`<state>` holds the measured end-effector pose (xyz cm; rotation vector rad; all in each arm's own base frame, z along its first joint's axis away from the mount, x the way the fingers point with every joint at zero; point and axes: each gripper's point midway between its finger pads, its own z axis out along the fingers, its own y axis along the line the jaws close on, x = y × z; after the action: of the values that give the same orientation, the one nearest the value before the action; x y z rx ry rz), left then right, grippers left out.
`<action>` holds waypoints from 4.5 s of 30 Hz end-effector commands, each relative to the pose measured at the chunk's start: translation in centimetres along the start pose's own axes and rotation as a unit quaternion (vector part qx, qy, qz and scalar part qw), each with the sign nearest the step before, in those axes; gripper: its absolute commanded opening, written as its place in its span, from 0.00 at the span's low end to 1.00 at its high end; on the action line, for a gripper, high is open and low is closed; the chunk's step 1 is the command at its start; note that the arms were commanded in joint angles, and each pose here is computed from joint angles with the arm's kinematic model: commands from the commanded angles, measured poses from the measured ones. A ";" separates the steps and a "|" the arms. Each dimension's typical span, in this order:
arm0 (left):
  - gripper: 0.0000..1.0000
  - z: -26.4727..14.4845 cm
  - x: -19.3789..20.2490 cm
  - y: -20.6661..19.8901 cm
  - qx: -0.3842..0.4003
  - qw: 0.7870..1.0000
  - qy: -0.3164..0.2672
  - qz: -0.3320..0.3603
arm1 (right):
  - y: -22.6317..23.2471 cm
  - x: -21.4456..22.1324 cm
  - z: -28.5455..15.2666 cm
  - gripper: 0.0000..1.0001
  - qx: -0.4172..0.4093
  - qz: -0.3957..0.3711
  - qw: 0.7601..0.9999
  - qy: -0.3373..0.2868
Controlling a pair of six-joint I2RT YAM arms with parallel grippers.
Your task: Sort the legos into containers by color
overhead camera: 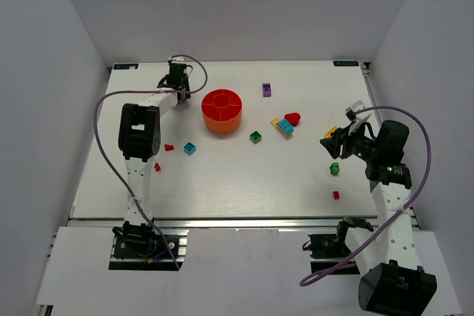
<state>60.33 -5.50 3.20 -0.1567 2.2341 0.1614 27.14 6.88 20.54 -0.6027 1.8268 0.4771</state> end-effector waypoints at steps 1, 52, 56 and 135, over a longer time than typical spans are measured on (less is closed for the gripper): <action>0.45 -0.8 -1.5 -0.2 0.007 1.000 -0.012 -0.003 | -0.4 -1.1 0.0 0.53 0.007 -0.012 1.000 -0.014; 0.20 -27.2 -3.0 -11.3 0.587 0.761 -0.278 -0.005 | -0.1 0.2 0.5 0.52 -0.014 -0.008 1.000 -0.004; 0.22 -25.8 -2.4 -11.6 0.583 0.766 -0.269 -0.008 | -0.1 0.2 0.5 0.52 -0.014 -0.007 1.000 -0.002; 0.98 -35.5 4.6 4.0 0.243 0.951 -0.179 -0.066 | -7.9 -1.4 38.8 0.75 0.225 0.155 0.955 0.116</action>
<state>29.50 -7.96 20.70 -0.0154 1.8504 -0.4139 59.51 22.63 8.22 -0.0924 2.2447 0.1508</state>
